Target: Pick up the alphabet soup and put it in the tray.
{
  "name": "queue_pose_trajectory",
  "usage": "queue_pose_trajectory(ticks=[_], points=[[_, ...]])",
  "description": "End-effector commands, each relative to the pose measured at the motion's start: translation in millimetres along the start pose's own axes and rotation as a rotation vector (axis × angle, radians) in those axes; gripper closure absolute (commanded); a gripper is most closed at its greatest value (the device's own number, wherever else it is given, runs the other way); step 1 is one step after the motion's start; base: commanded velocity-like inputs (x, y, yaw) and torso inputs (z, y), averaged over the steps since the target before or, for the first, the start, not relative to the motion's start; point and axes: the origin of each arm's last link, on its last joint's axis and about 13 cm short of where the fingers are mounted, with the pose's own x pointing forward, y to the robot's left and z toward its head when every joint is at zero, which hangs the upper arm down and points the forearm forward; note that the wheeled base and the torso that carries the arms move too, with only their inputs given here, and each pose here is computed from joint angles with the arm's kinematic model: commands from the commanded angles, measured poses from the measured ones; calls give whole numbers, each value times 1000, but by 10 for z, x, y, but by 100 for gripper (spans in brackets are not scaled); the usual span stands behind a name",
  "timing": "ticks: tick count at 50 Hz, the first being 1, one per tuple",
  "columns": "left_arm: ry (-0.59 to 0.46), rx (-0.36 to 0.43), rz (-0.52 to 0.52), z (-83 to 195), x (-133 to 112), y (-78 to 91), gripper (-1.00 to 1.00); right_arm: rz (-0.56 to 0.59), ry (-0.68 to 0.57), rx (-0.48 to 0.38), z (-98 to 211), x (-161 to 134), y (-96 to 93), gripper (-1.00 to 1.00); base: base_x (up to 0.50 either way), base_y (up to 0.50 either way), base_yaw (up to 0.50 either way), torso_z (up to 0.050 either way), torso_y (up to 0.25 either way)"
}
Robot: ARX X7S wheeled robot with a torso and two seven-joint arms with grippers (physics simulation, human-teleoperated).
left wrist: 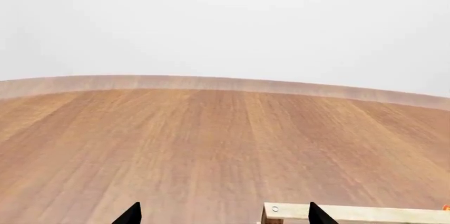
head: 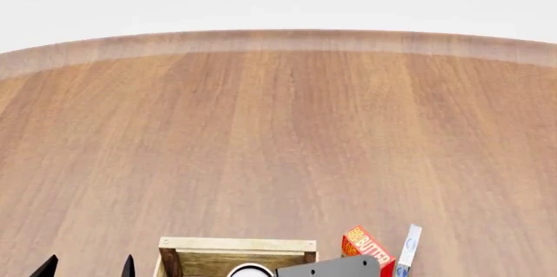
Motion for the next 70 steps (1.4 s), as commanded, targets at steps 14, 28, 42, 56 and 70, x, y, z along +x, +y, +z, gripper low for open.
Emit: queue_pose_trajectory(ticks=[14,28,42,56,70], points=[[0,-3,-1,4,-3,0,-100,-23,50,-38,-97,69,21,100,0,0,0,0,1],[-1,-1,1,3,-3,1,-100,-32,84,-38,-159,96,12,100,0,0,0,0,1],[0,-1,1,2,-1,2,-100,-30,118,-32,-276,166,-3,100,0,0,0,1,0],[0,-1,3,3,-5,5,-100,-37,144,-32,-373,220,-19,100,0,0,0,0,1],[0,-2,1,3,-2,-2,-100,-38,163,-26,-440,245,-23,100,0,0,0,0,1]])
